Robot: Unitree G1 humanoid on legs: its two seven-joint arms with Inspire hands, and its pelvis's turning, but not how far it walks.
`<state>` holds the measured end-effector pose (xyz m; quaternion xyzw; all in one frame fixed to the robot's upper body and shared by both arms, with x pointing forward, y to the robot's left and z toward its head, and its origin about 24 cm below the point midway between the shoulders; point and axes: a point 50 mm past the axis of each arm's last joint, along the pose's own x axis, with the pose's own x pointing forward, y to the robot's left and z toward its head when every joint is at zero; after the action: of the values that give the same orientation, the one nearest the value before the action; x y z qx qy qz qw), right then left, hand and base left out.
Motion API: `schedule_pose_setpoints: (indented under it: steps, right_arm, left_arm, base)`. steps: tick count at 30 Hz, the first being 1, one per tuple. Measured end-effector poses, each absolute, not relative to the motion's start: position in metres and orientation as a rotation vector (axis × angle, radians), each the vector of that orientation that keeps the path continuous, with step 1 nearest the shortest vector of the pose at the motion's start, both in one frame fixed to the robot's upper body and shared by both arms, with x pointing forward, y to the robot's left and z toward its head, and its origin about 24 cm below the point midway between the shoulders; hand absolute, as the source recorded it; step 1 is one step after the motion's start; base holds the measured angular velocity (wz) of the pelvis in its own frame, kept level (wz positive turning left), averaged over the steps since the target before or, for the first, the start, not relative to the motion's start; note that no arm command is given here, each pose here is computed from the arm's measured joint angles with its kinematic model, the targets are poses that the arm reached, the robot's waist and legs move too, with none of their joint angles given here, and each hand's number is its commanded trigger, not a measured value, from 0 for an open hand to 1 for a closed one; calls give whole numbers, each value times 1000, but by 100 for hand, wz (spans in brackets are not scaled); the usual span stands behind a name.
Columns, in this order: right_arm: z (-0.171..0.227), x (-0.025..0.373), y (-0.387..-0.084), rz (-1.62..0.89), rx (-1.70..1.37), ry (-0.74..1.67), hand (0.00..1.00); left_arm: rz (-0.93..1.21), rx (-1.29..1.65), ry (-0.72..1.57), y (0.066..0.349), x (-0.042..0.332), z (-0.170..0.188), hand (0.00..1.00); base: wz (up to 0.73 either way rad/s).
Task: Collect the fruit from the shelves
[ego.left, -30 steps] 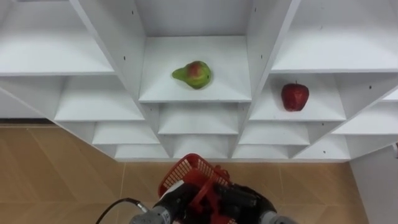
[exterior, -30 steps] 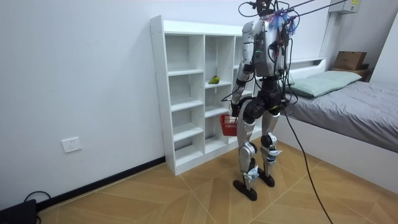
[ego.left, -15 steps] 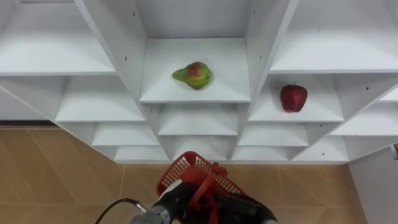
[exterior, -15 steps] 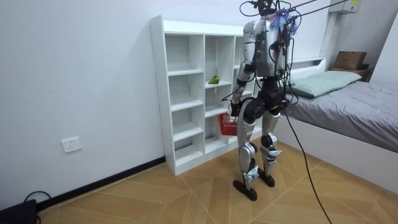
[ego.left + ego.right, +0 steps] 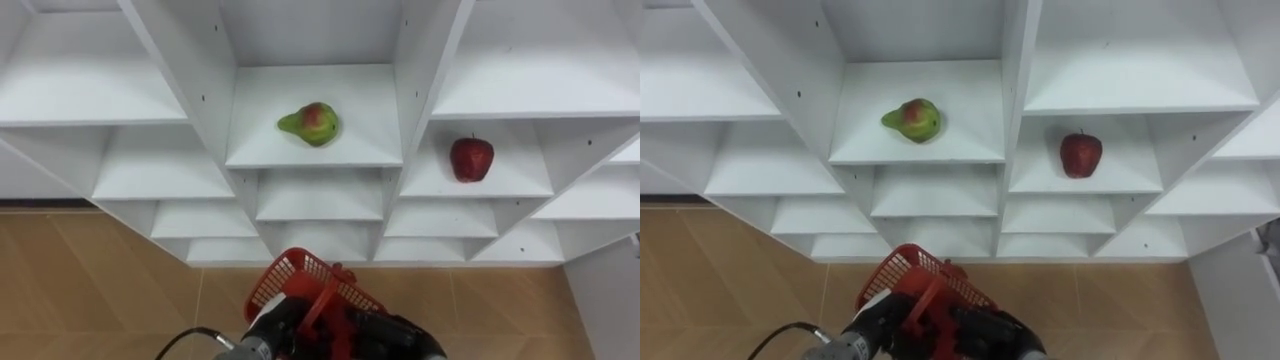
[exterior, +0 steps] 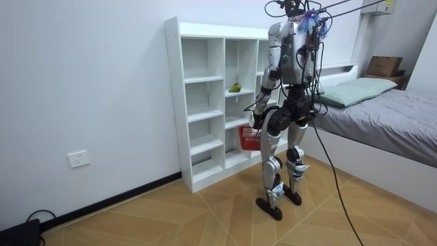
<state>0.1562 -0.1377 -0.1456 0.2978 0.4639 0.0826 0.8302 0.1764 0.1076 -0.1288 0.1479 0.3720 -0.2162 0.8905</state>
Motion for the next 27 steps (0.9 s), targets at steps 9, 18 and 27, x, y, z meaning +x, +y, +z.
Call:
schedule_pose_setpoints:
  steps: [9,18,27]
  right_arm:
    - [-145,157,-138,167,637,980,0]
    - [-146,157,-142,148,623,987,0]
    - [-146,158,-144,138,615,983,0]
  left_arm:
    - [-423,238,780,107,177,-128,100]
    - [-437,213,785,106,177,-128,100]
    - [-427,200,774,107,180,-126,100]
  base:
    - [0]
    - [0]
    - [0]
